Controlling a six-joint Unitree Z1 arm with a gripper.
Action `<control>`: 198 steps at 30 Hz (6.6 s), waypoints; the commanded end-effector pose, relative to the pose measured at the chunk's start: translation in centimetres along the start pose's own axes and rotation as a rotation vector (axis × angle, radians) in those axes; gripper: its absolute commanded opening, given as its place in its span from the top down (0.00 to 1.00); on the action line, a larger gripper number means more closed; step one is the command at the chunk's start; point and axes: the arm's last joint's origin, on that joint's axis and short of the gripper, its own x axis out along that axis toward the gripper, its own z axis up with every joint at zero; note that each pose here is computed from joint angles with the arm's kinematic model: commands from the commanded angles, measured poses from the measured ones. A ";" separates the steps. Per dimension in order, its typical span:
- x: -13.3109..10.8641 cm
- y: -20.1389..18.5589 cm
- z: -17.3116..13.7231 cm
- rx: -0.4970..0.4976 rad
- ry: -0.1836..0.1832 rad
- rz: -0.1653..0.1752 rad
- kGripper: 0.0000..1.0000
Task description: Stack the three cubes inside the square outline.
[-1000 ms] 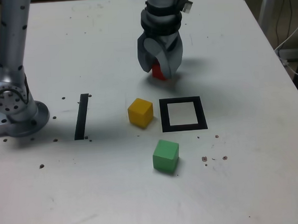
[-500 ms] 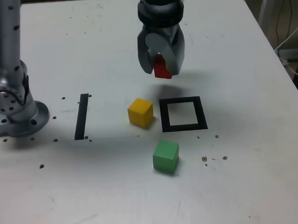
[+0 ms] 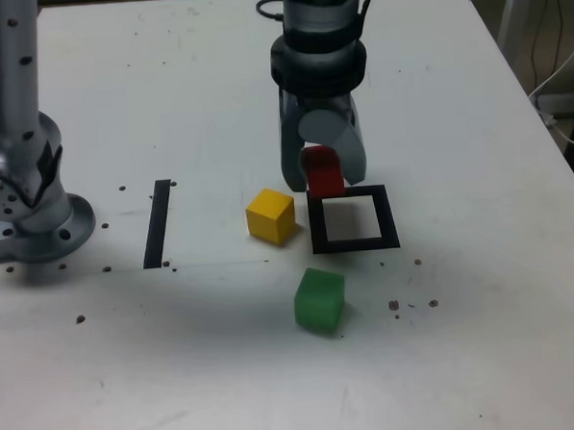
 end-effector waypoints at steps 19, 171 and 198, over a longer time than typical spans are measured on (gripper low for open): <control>2.6 -2.3 3.1 -0.080 0.041 0.025 0.86; -2.5 -3.4 -3.7 -0.104 -0.004 0.022 0.93; -1.8 -3.7 1.7 -0.043 -0.012 0.076 0.93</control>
